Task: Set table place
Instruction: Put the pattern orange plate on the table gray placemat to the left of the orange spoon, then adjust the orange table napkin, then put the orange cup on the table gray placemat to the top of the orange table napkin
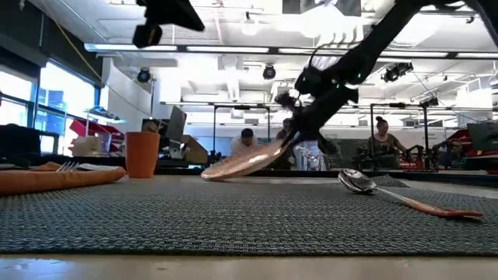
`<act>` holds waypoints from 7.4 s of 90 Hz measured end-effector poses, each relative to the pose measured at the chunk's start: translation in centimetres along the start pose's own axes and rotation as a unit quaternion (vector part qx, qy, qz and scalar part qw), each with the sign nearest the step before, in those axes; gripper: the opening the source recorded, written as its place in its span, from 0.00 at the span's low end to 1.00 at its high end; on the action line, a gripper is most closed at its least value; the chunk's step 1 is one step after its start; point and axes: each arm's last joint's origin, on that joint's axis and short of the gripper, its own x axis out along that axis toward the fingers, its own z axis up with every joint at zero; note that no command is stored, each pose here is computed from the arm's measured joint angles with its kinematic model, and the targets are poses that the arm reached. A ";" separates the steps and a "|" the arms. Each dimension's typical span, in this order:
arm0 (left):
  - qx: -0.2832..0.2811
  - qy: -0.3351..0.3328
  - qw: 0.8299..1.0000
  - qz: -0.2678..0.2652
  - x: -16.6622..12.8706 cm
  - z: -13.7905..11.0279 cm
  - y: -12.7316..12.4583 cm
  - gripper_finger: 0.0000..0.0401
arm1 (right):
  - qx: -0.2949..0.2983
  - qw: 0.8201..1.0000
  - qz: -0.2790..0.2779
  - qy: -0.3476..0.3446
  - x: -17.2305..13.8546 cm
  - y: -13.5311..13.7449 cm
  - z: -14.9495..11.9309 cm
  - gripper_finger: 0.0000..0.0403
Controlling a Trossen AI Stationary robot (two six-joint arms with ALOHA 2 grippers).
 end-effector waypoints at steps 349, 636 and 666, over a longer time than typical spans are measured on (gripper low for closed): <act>-0.152 0.312 0.910 0.226 9.6 -15.7 2.9 0.00 | -0.192 0.945 0.061 0.259 5.2 6.9 -13.6 0.57; 0.230 0.323 0.901 0.175 5.9 -2.7 7.0 0.00 | -0.206 0.976 0.006 0.074 -3.0 9.9 -13.1 0.57; 0.277 0.301 0.888 0.210 6.9 -5.8 4.5 0.00 | -0.207 0.977 -0.009 0.052 -3.0 9.9 -12.9 0.57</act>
